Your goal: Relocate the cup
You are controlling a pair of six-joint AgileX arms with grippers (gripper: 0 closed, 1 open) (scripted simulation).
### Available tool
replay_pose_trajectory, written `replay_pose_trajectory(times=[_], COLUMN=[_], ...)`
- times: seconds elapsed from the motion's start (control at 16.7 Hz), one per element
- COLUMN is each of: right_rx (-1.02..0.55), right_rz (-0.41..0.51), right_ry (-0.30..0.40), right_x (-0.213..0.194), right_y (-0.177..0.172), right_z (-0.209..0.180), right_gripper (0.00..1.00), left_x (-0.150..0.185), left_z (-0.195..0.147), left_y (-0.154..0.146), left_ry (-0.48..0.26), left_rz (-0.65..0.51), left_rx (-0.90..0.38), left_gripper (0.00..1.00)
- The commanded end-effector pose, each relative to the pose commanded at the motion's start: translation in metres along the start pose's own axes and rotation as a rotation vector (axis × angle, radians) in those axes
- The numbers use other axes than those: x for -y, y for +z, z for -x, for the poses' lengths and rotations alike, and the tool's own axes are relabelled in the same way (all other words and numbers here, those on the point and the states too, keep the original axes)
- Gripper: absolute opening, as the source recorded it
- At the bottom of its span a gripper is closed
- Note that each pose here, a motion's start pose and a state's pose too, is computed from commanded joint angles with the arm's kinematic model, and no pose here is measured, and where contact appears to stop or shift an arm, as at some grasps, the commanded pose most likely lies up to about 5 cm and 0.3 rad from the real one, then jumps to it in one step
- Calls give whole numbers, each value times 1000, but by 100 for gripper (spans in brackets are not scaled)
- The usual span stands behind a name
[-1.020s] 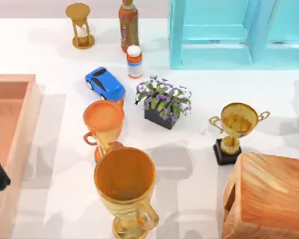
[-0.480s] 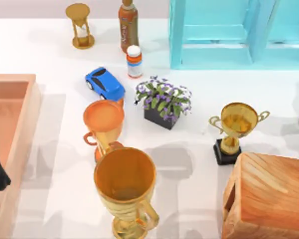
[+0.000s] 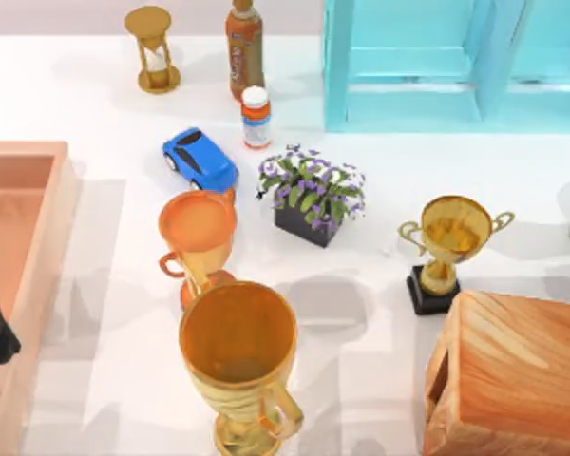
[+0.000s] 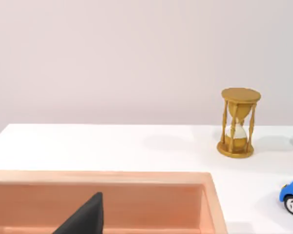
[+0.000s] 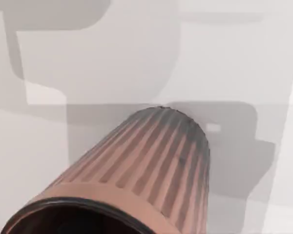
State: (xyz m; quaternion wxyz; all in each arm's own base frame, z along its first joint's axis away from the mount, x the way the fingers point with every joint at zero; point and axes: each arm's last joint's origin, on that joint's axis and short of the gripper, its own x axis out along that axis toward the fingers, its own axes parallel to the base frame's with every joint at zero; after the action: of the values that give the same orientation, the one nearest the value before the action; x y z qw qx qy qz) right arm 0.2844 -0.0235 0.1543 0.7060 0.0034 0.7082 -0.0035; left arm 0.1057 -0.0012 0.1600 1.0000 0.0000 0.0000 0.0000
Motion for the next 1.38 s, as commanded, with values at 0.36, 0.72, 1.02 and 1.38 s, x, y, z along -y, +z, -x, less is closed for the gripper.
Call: replay_pose_trajectory(times=[0.36, 0.72, 1.02, 1.38], right_rx=[2, 2, 2, 2], right_rz=[0, 0, 0, 0], right_ry=[0, 0, 0, 0], right_x=[-1, -1, -1, -1], right_y=[-1, -1, -1, -1], right_z=[-5, -5, -5, -5], right_gripper=[92, 47, 10, 0], left_x=[0, 0, 0, 0], left_z=[0, 0, 0, 0], left_y=[0, 0, 0, 0], left_ry=[0, 0, 0, 0], left_rz=[0, 0, 0, 0], left_rx=[0, 0, 0, 0], left_gripper=[100, 100, 100, 100])
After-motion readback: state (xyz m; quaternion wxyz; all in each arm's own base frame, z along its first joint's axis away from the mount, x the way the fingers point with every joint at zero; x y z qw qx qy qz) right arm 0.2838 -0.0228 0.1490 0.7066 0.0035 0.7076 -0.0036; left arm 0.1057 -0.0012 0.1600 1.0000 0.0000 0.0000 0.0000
